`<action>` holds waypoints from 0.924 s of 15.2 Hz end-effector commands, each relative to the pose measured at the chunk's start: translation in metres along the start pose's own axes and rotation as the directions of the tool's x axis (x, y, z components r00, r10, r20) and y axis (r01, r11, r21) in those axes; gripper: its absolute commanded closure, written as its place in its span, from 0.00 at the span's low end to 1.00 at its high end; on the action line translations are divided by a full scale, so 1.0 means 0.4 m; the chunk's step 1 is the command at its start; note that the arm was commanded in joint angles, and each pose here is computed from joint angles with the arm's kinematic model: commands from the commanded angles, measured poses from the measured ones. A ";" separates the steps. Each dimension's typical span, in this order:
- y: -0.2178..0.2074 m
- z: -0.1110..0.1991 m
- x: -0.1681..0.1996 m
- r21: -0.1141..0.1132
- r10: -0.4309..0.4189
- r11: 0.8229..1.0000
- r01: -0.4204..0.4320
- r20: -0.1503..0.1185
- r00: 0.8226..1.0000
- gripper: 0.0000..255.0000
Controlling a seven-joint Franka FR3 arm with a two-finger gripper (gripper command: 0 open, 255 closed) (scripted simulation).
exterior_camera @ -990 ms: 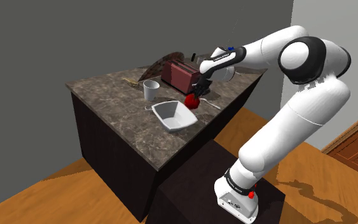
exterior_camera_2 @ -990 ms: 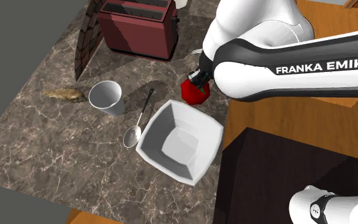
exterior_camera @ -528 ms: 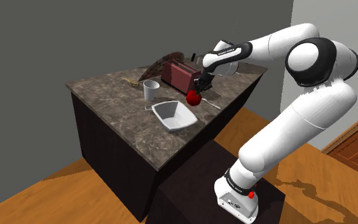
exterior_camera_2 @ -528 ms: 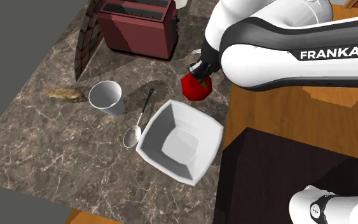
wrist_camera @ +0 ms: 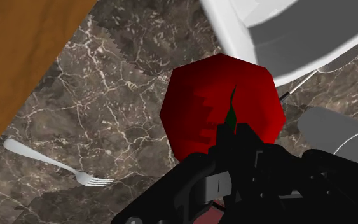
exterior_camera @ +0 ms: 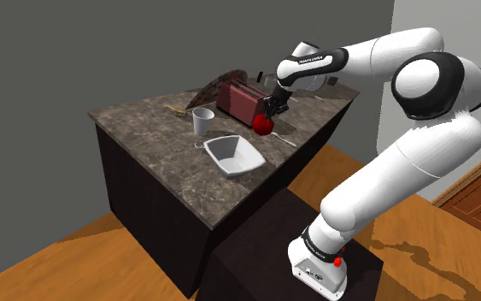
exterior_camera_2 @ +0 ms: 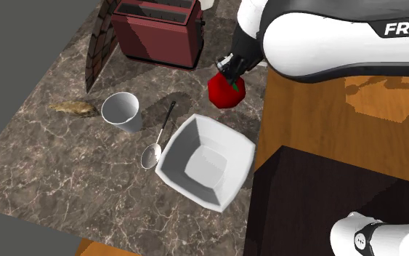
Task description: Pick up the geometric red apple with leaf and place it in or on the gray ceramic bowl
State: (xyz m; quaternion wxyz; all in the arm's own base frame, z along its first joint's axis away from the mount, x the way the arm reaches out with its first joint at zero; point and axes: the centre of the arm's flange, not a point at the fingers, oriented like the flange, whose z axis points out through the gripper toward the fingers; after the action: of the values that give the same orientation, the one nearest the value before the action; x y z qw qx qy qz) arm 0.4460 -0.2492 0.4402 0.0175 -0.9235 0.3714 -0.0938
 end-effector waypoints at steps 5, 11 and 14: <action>-0.074 -0.076 -0.055 0.000 0.000 1.000 0.000 0.000 1.000 1.00; -0.213 -0.148 -0.176 0.000 0.000 1.000 0.000 0.000 1.000 1.00; -0.283 -0.185 -0.237 0.000 0.000 1.000 0.000 0.000 1.000 1.00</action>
State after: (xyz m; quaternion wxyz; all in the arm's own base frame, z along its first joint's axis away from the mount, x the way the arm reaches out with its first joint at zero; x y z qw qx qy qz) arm 0.4418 -0.1110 0.5052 0.0175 -0.9238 0.3708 -0.0937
